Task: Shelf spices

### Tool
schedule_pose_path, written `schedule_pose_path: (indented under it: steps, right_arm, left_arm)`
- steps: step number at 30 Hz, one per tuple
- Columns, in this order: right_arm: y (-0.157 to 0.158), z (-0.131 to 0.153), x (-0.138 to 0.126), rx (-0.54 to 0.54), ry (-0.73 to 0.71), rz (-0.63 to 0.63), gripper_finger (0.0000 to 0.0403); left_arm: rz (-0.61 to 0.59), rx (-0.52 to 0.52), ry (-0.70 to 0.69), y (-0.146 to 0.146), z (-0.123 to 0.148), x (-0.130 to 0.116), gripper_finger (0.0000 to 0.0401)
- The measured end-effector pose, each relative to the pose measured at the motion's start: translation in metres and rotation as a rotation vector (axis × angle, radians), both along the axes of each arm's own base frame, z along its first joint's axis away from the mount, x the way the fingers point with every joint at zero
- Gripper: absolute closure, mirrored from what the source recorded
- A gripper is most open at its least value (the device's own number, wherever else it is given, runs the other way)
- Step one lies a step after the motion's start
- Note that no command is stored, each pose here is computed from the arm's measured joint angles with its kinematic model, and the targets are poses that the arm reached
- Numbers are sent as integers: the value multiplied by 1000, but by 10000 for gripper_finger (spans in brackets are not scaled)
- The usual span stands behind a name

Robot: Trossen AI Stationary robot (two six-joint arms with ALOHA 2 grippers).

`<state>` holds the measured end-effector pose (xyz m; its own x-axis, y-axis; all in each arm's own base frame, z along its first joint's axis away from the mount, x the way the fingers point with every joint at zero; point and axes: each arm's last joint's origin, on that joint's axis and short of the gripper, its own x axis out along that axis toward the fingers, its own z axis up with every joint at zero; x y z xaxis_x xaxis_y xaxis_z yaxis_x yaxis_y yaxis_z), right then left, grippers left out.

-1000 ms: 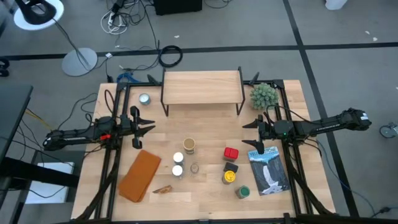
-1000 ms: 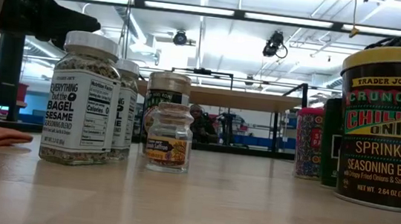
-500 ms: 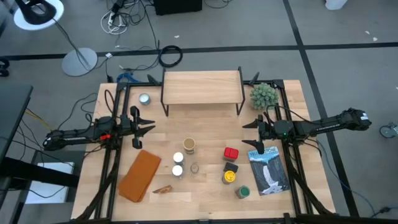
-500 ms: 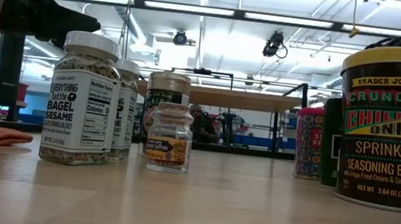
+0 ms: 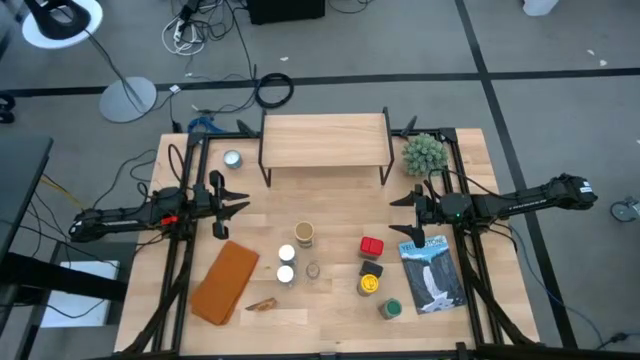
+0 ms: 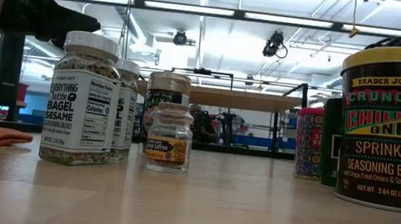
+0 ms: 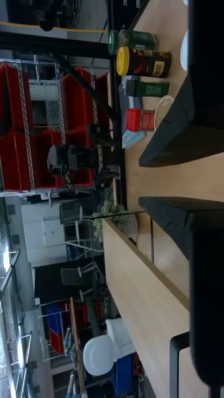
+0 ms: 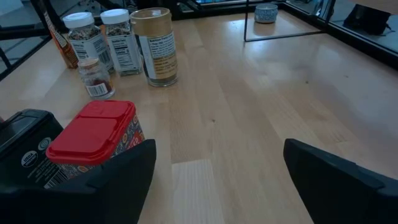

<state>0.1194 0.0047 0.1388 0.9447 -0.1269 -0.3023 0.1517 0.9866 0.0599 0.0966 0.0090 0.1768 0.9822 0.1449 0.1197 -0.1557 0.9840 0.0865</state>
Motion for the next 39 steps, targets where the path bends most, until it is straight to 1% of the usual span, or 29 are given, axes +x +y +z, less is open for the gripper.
schedule_pose_path:
  steps: [29, 31, 36, 39]
  right_arm:
    - [0, 0, 0, 1, -1, 0, 49]
    - [0, 0, 0, 37, -5, -10, 49]
    - [0, 0, 0, 209, -29, -64, 49]
    - [0, 0, 0, 253, -34, -77, 49]
  left_arm:
    - [0, 0, 0, 0, 0, 0, 309]
    - [0, 0, 0, 0, 0, 0, 309]
    - [0, 0, 0, 0, 0, 0, 309]
    - [0, 0, 0, 0, 0, 0, 309]
